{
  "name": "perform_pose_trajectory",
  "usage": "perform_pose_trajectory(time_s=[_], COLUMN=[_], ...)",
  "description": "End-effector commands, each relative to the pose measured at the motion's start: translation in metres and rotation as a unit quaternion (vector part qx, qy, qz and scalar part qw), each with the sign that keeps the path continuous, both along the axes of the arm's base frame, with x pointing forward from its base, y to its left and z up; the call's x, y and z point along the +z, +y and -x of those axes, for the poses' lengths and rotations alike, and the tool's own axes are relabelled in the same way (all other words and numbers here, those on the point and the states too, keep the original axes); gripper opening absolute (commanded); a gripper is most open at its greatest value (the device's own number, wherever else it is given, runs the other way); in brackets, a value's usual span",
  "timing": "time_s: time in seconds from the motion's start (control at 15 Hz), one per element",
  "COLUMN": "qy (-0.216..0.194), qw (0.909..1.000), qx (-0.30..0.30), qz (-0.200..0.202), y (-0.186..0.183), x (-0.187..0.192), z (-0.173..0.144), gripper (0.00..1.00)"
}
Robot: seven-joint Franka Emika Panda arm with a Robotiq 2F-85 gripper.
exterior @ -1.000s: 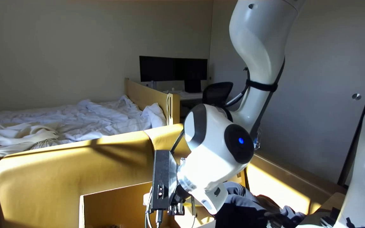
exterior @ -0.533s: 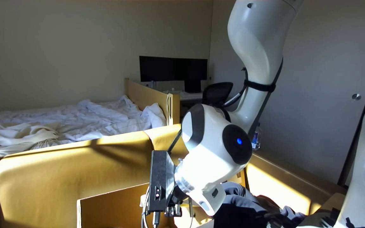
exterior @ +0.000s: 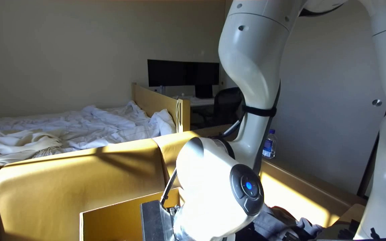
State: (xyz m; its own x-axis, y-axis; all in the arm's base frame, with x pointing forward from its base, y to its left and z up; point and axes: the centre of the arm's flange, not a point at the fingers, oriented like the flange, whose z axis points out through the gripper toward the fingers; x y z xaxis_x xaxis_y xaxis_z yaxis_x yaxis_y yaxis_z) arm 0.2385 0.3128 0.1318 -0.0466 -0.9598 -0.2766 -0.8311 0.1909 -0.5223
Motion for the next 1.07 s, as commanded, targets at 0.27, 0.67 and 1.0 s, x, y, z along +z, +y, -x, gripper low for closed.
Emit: perform_pose_trajectory(time_s=[0.27,0.67,1.0], qy=[-0.061,-0.076,-0.061], qw=[0.9893,0.9895,0.9909], qx=[0.081,0.022,-0.035], qz=[0.106,0.121,0.115], y=[0.061,0.065,0.054], x=[-0.056,-0.035,0.02], z=[0.007,-0.022,-0.062], gripper=[0.12,0.75,1.0])
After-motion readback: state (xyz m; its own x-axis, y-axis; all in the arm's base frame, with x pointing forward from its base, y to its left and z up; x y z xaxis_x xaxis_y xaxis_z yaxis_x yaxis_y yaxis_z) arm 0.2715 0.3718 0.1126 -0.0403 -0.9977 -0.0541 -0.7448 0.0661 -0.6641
